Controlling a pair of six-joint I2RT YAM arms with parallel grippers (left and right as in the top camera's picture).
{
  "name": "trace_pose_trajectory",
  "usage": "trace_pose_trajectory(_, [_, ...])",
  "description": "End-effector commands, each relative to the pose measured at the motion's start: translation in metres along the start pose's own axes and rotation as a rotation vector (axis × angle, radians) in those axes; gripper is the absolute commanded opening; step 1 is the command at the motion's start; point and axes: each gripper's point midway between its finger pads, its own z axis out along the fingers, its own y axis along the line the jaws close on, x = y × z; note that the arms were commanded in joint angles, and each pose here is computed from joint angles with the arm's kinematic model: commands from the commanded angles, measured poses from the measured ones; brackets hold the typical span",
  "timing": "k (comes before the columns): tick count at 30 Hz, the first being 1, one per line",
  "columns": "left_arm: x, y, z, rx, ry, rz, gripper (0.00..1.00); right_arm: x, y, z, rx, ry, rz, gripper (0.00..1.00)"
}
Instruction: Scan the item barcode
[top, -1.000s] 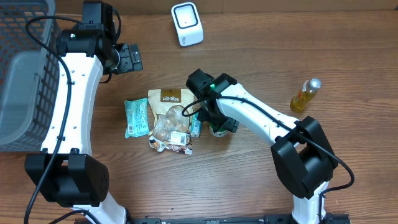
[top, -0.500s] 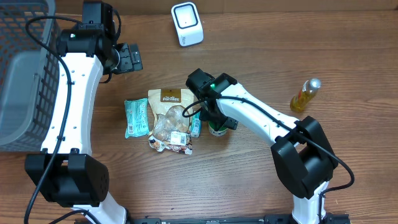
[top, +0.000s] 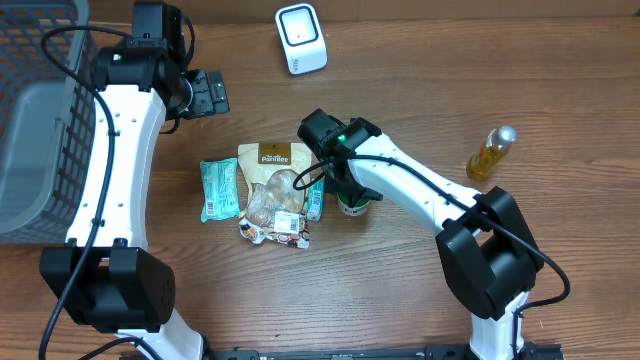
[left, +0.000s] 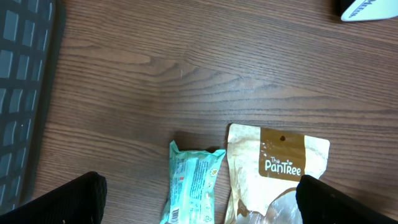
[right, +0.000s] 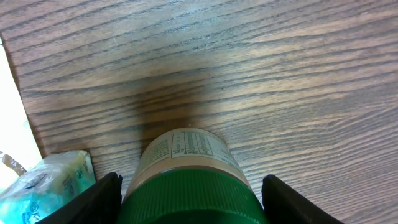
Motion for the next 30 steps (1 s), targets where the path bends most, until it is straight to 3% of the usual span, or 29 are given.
trace_pose_trajectory(1, [-0.003, -0.003, -0.006, 0.009, -0.018, 0.001, 1.0, 0.001, -0.002, 0.0, 0.011, 0.002, -0.029, 0.73])
trace_pose_trajectory(4, [-0.003, -0.003, -0.006, 0.009, -0.018, 0.001, 1.0, 0.004, -0.001, 0.0, 0.004, 0.016, -0.017, 0.73])
trace_pose_trajectory(5, [-0.003, -0.003, -0.006, 0.009, -0.018, 0.001, 0.99, 0.005, 0.0, 0.0, -0.001, 0.021, -0.01, 0.8])
trace_pose_trajectory(6, [-0.003, -0.003, -0.006, 0.009, -0.018, 0.001, 1.0, 0.006, 0.0, 0.0, -0.005, 0.028, 0.002, 0.97])
trace_pose_trajectory(7, [-0.003, -0.003, -0.006, 0.009, -0.018, 0.001, 1.0, 0.007, 0.001, 0.0, -0.008, 0.035, 0.011, 1.0])
trace_pose_trajectory(20, [-0.003, -0.003, -0.006, 0.009, -0.018, 0.001, 1.0, 0.022, 0.012, -0.002, -0.073, 0.124, 0.062, 1.0])
trace_pose_trajectory(26, [-0.003, -0.003, -0.006, 0.009, -0.018, 0.001, 1.0, 0.021, 0.013, -0.002, -0.079, 0.119, 0.063, 0.79])
trace_pose_trajectory(30, [-0.003, -0.003, -0.006, 0.009, -0.018, 0.001, 1.0, 0.02, 0.013, -0.002, -0.075, 0.114, 0.062, 0.78])
